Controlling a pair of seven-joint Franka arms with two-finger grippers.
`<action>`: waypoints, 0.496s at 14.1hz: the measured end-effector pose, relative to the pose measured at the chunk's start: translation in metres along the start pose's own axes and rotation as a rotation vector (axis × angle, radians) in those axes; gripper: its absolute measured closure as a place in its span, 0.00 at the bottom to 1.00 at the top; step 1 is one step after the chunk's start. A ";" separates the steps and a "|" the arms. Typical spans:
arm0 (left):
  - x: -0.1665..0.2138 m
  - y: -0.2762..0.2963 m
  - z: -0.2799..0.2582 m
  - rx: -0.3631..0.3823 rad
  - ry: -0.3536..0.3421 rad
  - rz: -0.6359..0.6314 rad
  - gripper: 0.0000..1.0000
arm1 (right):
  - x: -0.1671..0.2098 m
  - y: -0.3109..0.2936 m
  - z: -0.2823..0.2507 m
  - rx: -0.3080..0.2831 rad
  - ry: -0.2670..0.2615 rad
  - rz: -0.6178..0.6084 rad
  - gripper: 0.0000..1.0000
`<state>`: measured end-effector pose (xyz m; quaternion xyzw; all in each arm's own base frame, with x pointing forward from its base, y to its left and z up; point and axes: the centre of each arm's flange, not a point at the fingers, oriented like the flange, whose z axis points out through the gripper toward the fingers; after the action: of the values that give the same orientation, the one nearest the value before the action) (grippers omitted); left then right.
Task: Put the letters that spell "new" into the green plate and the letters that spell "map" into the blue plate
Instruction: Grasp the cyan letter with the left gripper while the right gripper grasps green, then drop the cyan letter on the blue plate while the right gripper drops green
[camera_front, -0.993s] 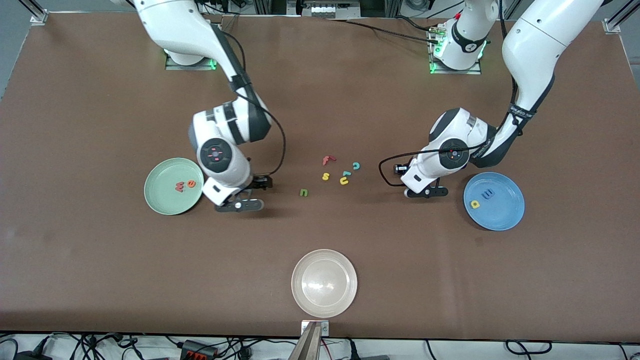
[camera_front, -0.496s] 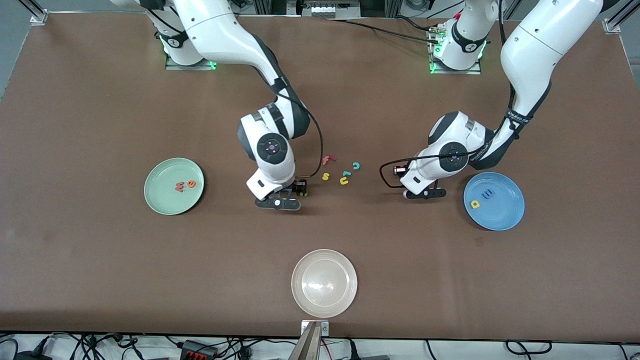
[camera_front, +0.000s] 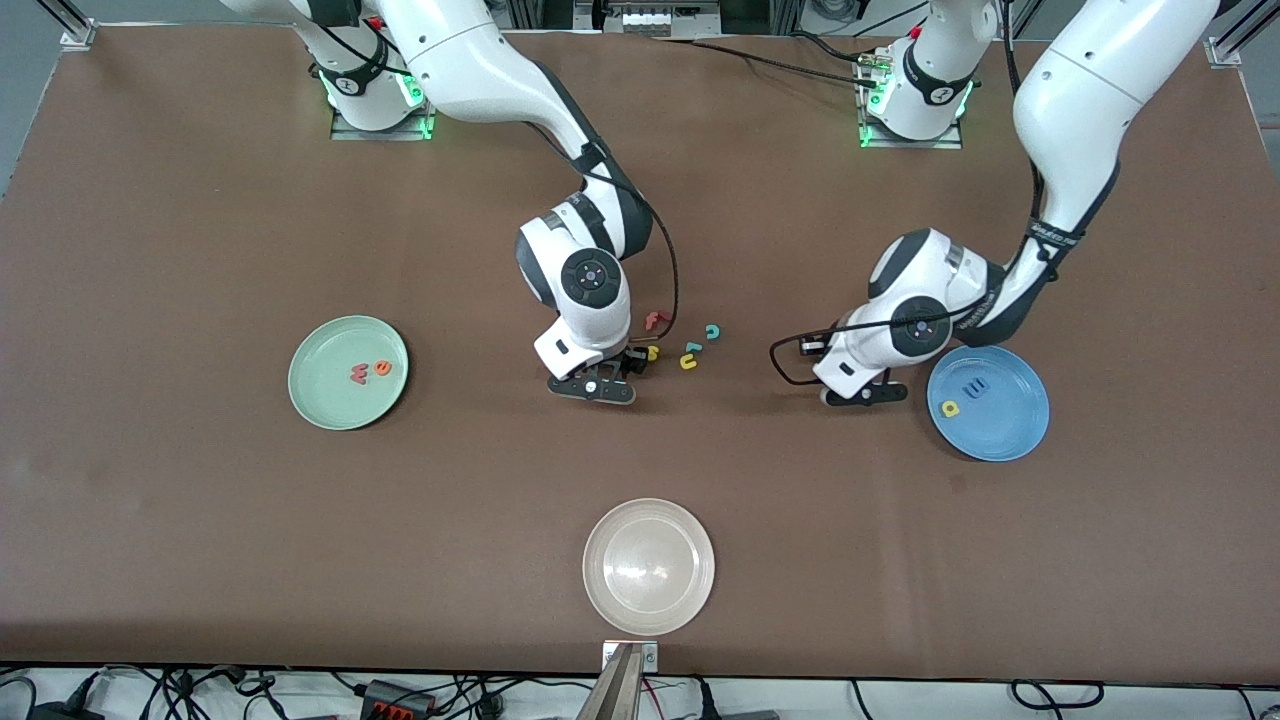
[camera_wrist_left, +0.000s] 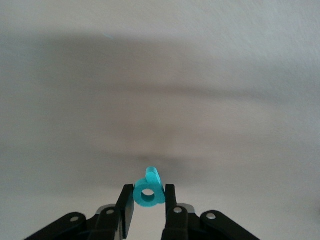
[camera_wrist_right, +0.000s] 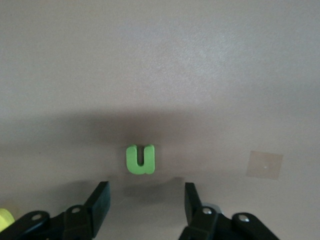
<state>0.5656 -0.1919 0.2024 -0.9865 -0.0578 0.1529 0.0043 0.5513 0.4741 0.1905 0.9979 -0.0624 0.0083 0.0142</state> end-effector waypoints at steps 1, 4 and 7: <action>0.006 -0.007 -0.021 0.045 -0.001 0.009 0.71 | 0.000 0.000 0.001 0.002 0.004 0.000 0.32; 0.026 -0.040 -0.074 0.174 0.032 0.084 0.71 | 0.005 0.002 0.008 0.012 0.021 0.005 0.41; 0.054 -0.116 -0.084 0.242 0.045 0.199 0.71 | 0.010 0.004 0.014 0.022 0.042 0.011 0.42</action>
<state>0.6288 -0.0694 0.2696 -0.9828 0.0591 0.1363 0.1094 0.5606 0.4687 0.1771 0.9973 -0.0674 0.0300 0.0047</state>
